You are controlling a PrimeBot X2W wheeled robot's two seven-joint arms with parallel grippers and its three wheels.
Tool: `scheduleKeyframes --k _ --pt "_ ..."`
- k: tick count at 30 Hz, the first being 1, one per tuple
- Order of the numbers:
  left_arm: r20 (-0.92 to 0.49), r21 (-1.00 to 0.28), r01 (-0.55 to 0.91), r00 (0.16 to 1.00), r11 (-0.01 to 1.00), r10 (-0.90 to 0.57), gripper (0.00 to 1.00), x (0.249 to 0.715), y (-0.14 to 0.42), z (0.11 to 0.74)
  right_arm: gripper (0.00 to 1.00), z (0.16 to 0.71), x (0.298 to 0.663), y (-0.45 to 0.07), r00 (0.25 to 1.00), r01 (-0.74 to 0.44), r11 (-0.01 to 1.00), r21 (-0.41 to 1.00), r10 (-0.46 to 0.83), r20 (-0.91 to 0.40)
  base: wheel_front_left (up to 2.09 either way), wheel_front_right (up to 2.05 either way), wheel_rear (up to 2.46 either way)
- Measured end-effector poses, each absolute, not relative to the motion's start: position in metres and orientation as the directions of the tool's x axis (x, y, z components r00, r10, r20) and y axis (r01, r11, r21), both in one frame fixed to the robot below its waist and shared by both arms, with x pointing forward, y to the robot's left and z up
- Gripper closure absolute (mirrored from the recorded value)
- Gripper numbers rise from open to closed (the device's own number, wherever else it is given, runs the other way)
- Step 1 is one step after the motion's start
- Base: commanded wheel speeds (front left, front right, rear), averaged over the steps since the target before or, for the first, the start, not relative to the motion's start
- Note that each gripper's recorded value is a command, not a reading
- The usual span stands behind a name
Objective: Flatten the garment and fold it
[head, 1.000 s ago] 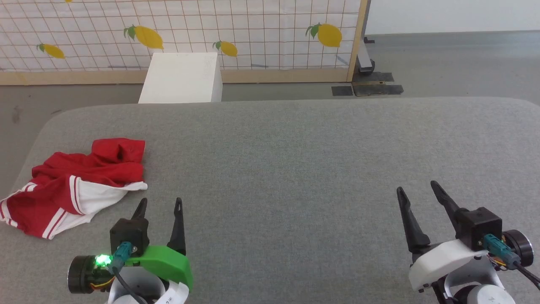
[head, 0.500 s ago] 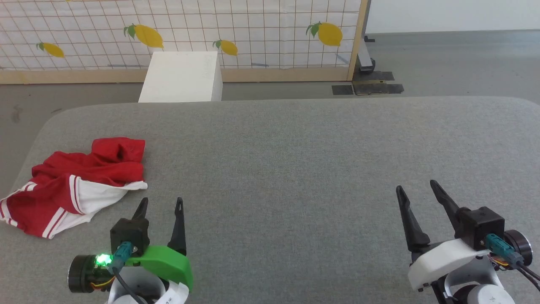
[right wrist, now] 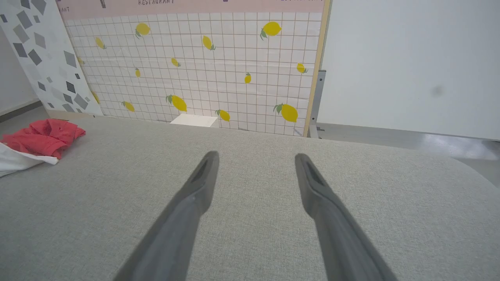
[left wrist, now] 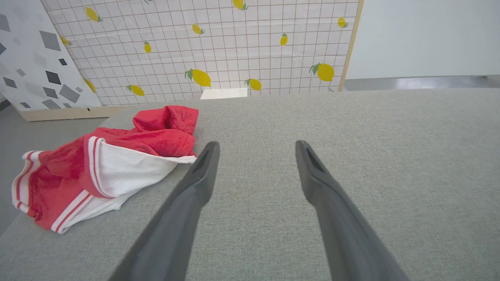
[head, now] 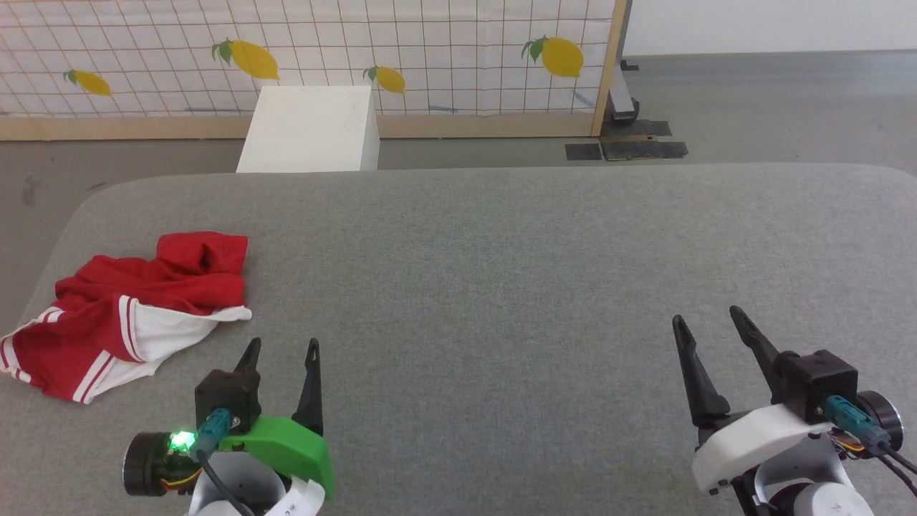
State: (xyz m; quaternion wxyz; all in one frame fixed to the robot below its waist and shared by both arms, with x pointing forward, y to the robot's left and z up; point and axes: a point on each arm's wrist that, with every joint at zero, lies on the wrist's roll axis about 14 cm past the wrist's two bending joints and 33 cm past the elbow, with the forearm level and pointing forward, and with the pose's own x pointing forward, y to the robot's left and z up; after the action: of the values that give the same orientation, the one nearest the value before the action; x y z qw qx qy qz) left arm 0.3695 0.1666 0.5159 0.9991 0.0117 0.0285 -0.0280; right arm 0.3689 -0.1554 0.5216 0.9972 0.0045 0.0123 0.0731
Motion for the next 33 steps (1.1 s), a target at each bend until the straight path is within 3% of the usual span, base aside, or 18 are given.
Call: scheduleKeyframes --k 23,33 --pt "-0.081 0.01 0.076 0.994 0.997 -0.075 0.0 0.366 0.164 0.511 0.0 0.522 0.371 -0.151 0.987 -0.159 0.987 0.037 0.16 -0.028 0.0 0.0 0.0" --pt "-0.09 0.022 0.043 0.995 0.999 -0.041 0.0 0.359 0.178 0.511 0.0 0.522 0.375 -0.131 0.975 -0.216 0.975 0.058 0.218 -0.037 0.0 0.0 0.0"
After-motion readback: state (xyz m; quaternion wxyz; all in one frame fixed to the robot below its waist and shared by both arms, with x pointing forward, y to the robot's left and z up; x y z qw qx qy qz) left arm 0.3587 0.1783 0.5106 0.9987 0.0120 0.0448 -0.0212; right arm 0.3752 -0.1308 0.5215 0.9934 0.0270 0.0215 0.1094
